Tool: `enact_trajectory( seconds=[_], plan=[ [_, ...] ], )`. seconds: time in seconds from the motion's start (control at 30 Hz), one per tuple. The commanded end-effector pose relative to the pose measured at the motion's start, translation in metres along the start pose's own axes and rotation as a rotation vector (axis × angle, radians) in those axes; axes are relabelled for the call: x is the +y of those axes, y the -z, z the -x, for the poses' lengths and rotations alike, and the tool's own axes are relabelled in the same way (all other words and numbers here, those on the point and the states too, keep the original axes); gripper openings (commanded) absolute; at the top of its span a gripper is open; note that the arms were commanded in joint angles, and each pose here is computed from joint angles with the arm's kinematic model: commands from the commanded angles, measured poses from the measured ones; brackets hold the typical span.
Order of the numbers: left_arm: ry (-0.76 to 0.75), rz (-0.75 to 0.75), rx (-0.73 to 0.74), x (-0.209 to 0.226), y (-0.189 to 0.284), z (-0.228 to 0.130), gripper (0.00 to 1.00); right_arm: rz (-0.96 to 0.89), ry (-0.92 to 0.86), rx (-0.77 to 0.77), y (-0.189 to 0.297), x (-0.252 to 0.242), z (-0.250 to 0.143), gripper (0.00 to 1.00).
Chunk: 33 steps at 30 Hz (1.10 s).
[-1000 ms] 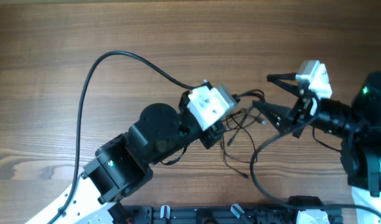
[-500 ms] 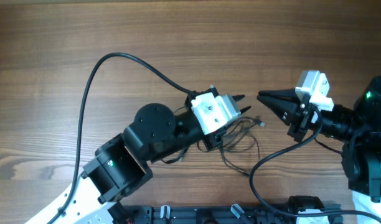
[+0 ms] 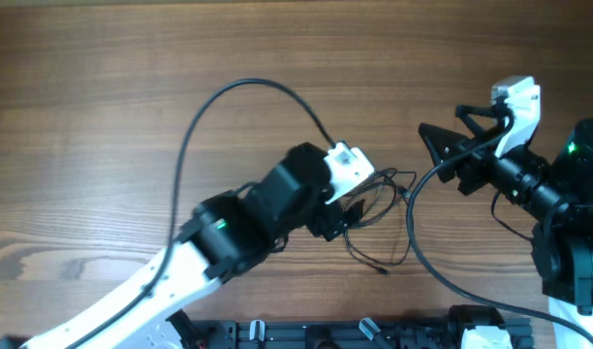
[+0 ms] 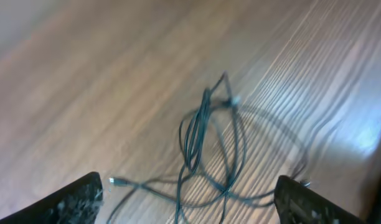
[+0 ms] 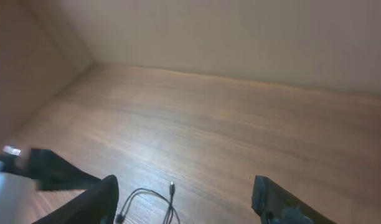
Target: Untangle cables
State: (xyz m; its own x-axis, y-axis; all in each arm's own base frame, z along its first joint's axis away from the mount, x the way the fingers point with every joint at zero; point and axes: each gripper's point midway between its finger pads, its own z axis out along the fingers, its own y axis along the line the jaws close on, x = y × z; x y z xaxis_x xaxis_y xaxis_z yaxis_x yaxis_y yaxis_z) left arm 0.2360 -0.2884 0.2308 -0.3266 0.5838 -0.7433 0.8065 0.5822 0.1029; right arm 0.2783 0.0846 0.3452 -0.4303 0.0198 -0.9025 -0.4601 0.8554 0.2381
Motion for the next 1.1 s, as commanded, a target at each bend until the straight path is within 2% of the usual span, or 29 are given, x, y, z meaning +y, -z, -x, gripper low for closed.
enact_trajectory(
  seconds=[0.0, 0.03, 0.13, 0.27, 0.37, 0.5, 0.53, 0.57, 0.6, 0.67, 0.7, 0.8, 0.93, 0.97, 1.07],
  plan=[
    [0.019, 0.122, 0.162, 0.019, -0.048, -0.033, 0.93, -0.06, -0.06, 0.011, 0.001, -0.01, -0.005, 0.71],
    [0.078, 0.155, 0.213, 0.025, -0.07, -0.047, 0.94, -0.06, -0.056, 0.012, 0.001, -0.01, -0.005, 0.72],
    [0.175, 0.171, 0.248, 0.031, -0.099, -0.061, 0.94, -0.06, -0.055, 0.014, 0.001, -0.01, -0.006, 0.72],
    [0.204, 0.177, 0.201, 0.041, -0.12, -0.054, 0.98, -0.06, -0.059, 0.02, 0.001, -0.01, -0.007, 0.72],
    [0.25, 0.213, 0.231, 0.062, -0.136, -0.071, 0.95, -0.06, -0.066, 0.032, 0.001, -0.01, -0.01, 0.72],
    [0.389, 0.271, 0.233, 0.092, -0.145, -0.084, 0.91, -0.061, -0.075, 0.047, 0.001, -0.01, -0.014, 0.72],
    [0.415, 0.264, 0.223, 0.098, -0.146, -0.084, 0.81, -0.061, -0.077, 0.051, 0.001, -0.011, -0.015, 0.72],
    [0.431, 0.226, 0.215, 0.097, -0.147, -0.082, 0.66, -0.061, -0.078, 0.052, 0.001, -0.011, -0.015, 0.72],
    [0.403, 0.151, 0.212, 0.087, -0.15, -0.08, 0.61, -0.061, -0.078, 0.051, 0.001, -0.011, -0.015, 0.72],
    [0.304, -0.074, 0.2, 0.051, -0.152, -0.072, 0.7, -0.06, -0.078, 0.051, 0.001, -0.011, -0.015, 0.71],
    [0.283, -0.116, 0.197, 0.043, -0.152, -0.07, 0.72, -0.06, -0.079, 0.052, 0.001, -0.011, -0.015, 0.71],
    [0.28, -0.102, 0.199, 0.044, -0.152, -0.071, 0.8, -0.061, -0.081, 0.056, 0.001, -0.011, -0.016, 0.71],
    [0.269, 0.037, 0.239, 0.067, -0.158, -0.085, 0.88, -0.061, -0.086, 0.065, 0.001, -0.01, -0.019, 0.71],
    [0.287, 0.06, 0.265, 0.07, -0.164, -0.094, 0.88, -0.061, -0.087, 0.065, 0.001, -0.01, -0.019, 0.71],
    [0.464, 0.131, 0.311, 0.075, -0.172, -0.112, 0.85, -0.062, -0.09, 0.071, 0.001, -0.011, -0.02, 0.71]
  ],
)
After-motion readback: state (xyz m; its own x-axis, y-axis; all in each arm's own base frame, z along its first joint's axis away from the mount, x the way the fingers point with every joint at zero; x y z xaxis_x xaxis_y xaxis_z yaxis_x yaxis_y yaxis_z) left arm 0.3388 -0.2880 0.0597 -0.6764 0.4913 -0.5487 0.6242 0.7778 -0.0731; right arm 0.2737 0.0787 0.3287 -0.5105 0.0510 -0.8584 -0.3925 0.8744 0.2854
